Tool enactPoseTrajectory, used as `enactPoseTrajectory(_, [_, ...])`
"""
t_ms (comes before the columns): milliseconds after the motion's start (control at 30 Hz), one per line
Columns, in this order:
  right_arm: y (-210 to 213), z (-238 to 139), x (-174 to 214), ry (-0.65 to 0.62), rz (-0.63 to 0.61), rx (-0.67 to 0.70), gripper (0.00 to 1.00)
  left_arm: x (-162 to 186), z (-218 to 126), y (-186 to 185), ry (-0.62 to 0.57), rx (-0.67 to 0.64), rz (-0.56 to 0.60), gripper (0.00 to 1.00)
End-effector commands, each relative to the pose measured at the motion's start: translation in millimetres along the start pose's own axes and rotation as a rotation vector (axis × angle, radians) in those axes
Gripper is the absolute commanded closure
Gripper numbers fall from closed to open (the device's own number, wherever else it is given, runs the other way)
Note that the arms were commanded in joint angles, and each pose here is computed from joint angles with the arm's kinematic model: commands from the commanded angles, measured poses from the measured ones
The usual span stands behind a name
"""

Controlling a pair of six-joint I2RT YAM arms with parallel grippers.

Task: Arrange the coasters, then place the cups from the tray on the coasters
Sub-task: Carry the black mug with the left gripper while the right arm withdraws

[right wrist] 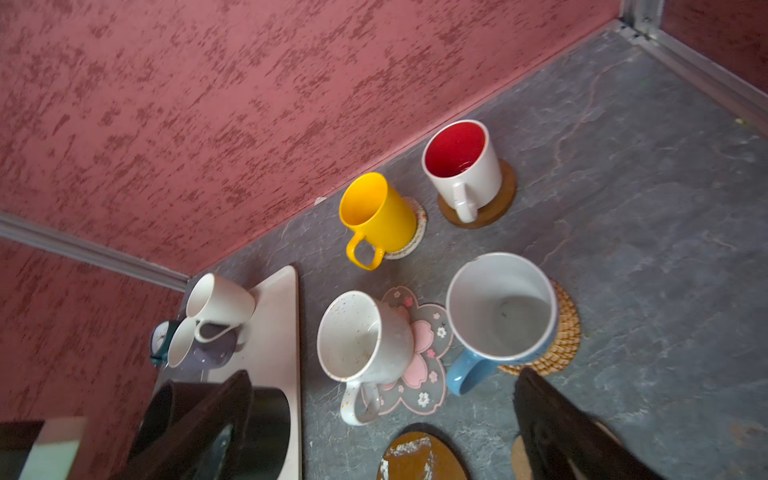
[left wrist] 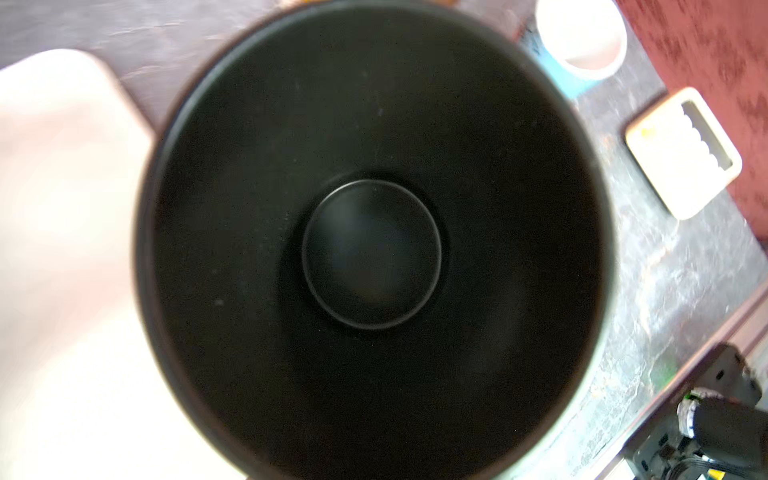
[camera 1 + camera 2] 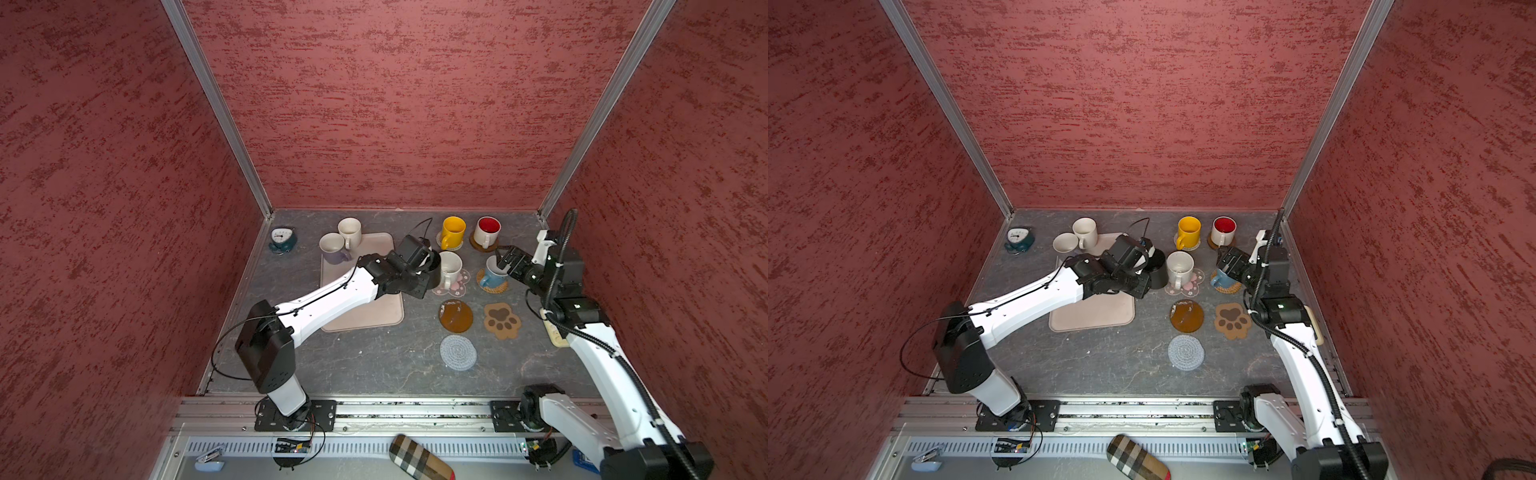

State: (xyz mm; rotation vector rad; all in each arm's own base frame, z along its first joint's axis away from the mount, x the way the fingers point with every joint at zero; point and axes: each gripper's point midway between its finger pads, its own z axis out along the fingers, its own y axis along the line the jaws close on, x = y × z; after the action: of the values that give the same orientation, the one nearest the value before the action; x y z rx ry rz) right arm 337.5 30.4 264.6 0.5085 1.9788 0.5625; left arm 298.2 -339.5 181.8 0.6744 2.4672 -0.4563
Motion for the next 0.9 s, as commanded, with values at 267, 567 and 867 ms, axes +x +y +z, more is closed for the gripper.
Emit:
enactPoseTrajectory(267, [-42.6, -12.7, -34.1, -0.084, 0.276, -0.078, 0.01, -50.5, 30.0, -104.1, -0.116, 0.187, 0.22, 1.0])
enactPoseTrajectory(567, [-79.8, -12.5, -48.1, -0.143, 0.378, -0.054, 0.01, -44.3, 55.5, -157.9, -0.107, 0.291, 0.294, 1.0])
enactPoseTrajectory(867, [-98.7, -10.5, -56.5, -0.18, 0.407, -0.031, 0.01, -33.0, 88.7, -187.5, -0.084, 0.342, 0.343, 1.0])
